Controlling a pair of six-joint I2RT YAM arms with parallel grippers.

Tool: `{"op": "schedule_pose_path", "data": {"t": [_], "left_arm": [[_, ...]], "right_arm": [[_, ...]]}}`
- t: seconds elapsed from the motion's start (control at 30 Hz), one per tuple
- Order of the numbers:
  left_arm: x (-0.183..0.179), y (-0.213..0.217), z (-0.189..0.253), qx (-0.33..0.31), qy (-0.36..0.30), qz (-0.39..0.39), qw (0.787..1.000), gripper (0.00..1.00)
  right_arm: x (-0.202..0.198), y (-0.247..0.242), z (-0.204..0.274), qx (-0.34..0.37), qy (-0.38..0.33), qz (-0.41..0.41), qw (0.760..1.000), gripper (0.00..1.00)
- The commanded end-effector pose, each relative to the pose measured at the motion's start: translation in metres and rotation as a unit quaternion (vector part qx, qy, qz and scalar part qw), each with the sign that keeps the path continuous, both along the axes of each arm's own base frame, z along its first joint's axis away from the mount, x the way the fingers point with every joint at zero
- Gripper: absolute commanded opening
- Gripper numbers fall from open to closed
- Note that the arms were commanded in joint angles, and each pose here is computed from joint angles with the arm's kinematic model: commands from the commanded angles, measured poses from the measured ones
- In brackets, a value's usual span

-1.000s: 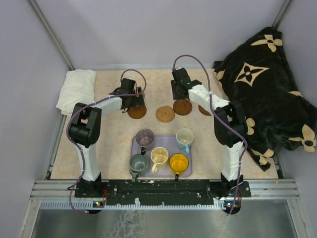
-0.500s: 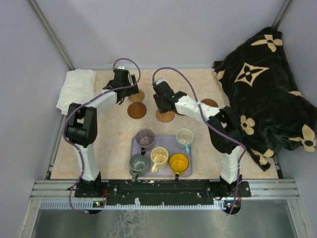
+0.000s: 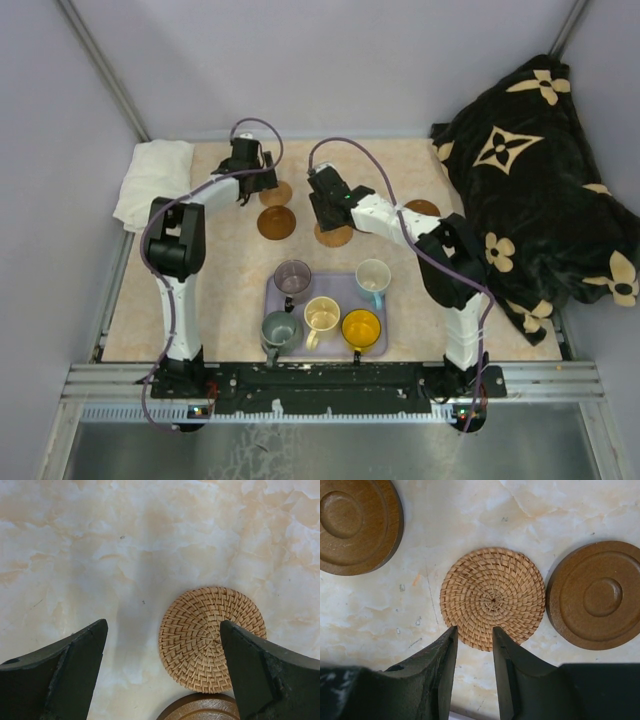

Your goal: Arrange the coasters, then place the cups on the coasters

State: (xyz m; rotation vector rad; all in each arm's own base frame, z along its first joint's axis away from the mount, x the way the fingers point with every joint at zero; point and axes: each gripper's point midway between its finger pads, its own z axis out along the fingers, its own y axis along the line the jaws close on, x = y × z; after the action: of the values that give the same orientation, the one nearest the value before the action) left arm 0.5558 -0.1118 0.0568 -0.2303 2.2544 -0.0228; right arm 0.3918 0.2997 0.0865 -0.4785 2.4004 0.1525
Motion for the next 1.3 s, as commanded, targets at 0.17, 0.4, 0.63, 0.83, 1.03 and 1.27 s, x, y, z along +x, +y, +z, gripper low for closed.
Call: {"op": "schedule_pose_path", "data": {"t": [0.17,0.4,0.63,0.83,1.03,1.27], "left_arm": [[-0.009,0.012,-0.015,0.045,0.036,-0.001,0.998,0.99],[-0.024,0.028,-0.037,0.084,0.075,0.015,0.994,0.99],[-0.036,0.046,-0.049,0.121,0.107,0.044,0.986,0.99],[-0.059,0.075,-0.053,0.143,0.135,0.081,0.977,0.99],[-0.087,0.105,-0.059,0.123,0.165,0.12,0.971,0.99],[-0.112,0.126,-0.049,0.132,0.188,0.134,0.964,0.99]], "right_arm": [[0.001,0.014,-0.004,0.016,0.005,-0.003,1.0,0.35],[0.001,0.017,-0.015,0.016,0.018,-0.004,1.0,0.35],[0.006,0.019,-0.028,0.001,0.03,-0.01,1.0,0.36],[0.013,0.022,-0.038,-0.01,0.034,-0.008,0.999,0.36],[0.026,0.022,-0.054,-0.031,0.047,-0.011,0.998,0.36],[0.051,0.023,-0.061,-0.026,0.05,-0.017,0.998,0.37]]}}
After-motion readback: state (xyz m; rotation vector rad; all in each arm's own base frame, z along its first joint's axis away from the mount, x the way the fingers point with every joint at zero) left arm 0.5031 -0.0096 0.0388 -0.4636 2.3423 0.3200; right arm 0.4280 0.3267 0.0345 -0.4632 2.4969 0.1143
